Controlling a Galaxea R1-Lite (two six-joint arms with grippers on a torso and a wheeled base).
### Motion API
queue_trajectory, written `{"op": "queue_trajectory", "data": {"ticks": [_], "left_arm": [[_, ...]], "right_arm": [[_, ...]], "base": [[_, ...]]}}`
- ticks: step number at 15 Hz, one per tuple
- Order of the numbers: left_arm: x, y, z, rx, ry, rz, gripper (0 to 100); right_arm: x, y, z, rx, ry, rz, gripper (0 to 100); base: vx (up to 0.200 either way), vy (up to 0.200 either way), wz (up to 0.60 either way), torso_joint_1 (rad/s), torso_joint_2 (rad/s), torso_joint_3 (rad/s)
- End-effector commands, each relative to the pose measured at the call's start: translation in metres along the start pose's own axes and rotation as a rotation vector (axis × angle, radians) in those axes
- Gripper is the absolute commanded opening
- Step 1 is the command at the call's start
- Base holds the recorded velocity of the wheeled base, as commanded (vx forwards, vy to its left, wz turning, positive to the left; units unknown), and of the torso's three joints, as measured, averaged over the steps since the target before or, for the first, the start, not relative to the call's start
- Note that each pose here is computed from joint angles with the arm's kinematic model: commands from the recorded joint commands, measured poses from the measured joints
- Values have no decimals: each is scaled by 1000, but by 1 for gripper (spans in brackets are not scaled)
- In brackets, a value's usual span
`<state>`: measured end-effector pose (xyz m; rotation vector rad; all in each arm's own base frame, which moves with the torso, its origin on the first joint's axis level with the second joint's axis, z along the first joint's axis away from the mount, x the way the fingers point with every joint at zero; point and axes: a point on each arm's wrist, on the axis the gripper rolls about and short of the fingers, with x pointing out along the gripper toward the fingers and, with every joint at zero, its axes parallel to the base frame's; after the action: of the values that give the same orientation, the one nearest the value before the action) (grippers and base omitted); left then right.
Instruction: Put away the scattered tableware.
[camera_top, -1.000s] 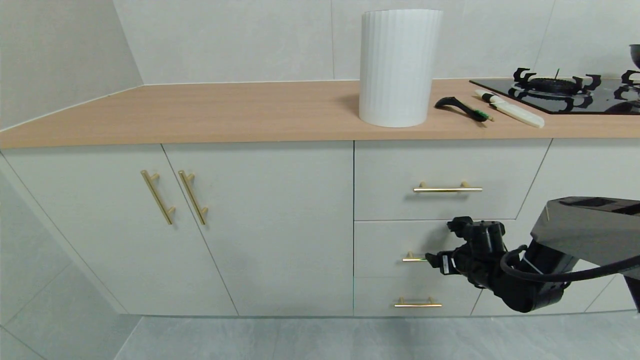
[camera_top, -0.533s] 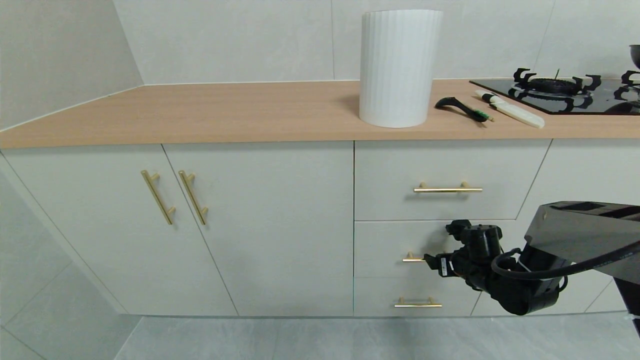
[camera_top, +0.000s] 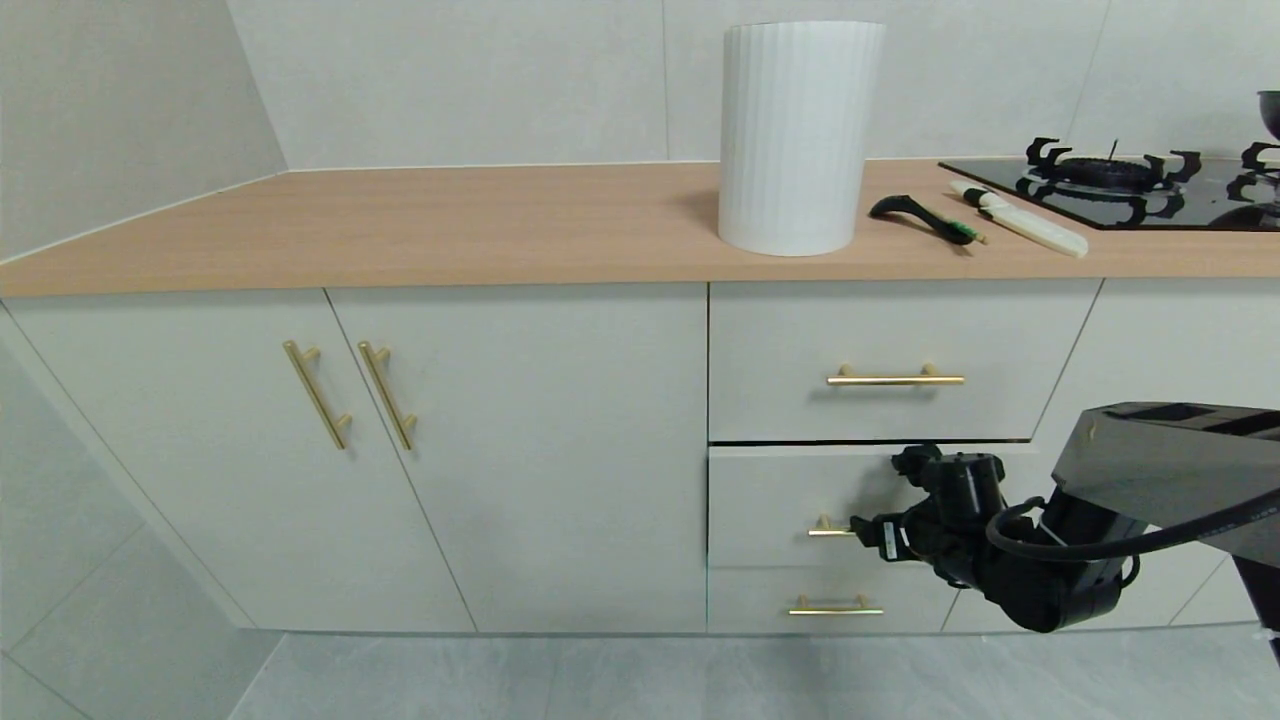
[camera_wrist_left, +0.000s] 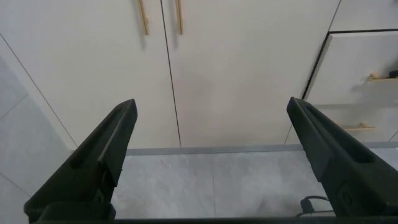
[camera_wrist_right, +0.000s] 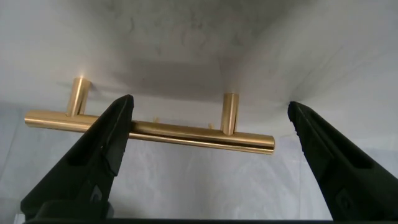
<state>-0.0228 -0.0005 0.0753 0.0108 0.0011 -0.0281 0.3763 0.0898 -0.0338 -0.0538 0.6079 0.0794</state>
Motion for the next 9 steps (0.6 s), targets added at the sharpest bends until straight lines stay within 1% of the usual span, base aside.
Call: {"op": "queue_trajectory", "data": {"ticks": [1,3,5,6,8,9], "left_arm": [[0,0,0,0,0,0,100],[0,0,0,0,0,0,100],[0,0,0,0,0,0,100],[0,0,0,0,0,0,100],[0,0,0,0,0,0,100],[0,0,0,0,0,0,100]], "right_arm": [[-10,-1,5,-5,16,1,100],[-36,-4,18,-12,58,10,100],[-70,-5,35,-21,128,41,100],[-88,0,45,-33,138,66,100],[-116,5,61,-43,96,88,100],[-137,9,71,-50,56,107,100]], "base": [[0,0,0,0,0,0],[0,0,0,0,0,0],[0,0,0,0,0,0],[0,0,0,0,0,0],[0,0,0,0,0,0],[0,0,0,0,0,0]]}}
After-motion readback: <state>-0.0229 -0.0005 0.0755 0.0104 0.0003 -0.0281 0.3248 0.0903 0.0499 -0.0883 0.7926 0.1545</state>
